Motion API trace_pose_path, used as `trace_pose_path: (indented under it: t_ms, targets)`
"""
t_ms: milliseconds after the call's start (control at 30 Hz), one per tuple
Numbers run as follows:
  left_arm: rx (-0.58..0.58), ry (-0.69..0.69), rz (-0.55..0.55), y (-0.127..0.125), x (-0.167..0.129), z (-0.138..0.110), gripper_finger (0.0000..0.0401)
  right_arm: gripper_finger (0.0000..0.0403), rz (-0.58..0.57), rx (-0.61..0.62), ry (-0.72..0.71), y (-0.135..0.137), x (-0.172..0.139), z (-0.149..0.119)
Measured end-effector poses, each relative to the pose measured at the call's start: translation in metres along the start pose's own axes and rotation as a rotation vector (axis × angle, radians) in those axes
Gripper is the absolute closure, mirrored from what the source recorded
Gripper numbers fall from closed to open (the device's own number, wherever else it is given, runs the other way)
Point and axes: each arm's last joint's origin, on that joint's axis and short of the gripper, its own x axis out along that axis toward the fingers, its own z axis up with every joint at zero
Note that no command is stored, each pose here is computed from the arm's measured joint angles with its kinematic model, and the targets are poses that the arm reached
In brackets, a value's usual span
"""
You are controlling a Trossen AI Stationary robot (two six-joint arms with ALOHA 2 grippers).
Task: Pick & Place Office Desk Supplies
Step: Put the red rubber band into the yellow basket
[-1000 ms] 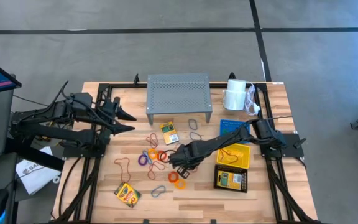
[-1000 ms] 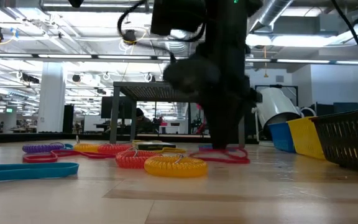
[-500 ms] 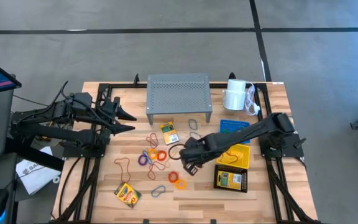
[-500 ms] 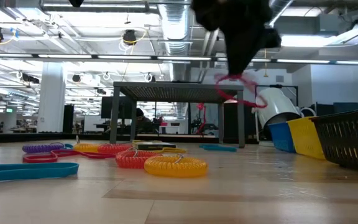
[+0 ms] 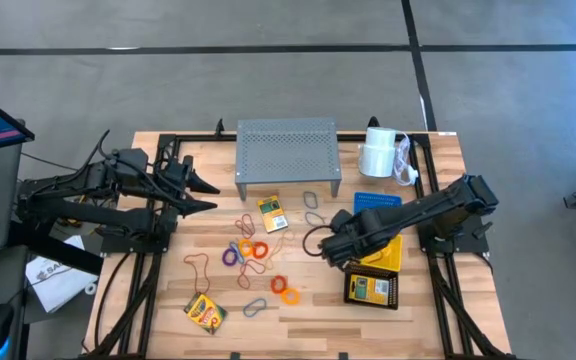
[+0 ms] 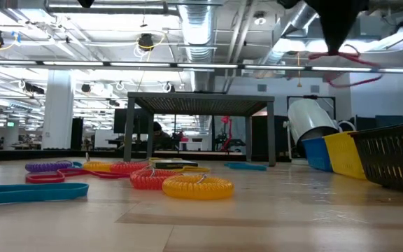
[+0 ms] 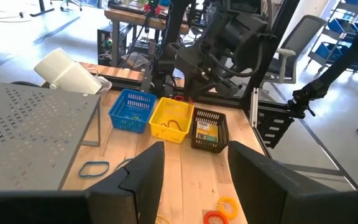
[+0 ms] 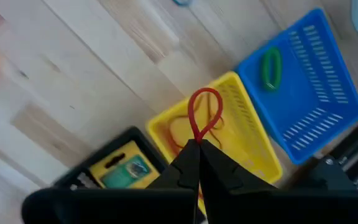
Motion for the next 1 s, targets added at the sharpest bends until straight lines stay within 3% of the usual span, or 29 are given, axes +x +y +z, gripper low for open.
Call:
trace_pose_path:
  t_ms: [300,500,1000]
  targets:
    - [-0.011,-0.007,-0.001,0.000,0.000,0.001,0.0229,0.0403,0.144,0.148,-0.009,-0.047,0.036,-0.030]
    - [-0.008,-0.030,-0.005,0.000,0.000,0.003,0.0229,0.0403,0.159,0.221,-0.011,-0.073,0.059,-0.051]
    - [-0.008,-0.031,0.000,0.000,0.000,0.003,0.0229,0.0403,0.165,0.221,-0.019,-0.071,0.105,-0.047]
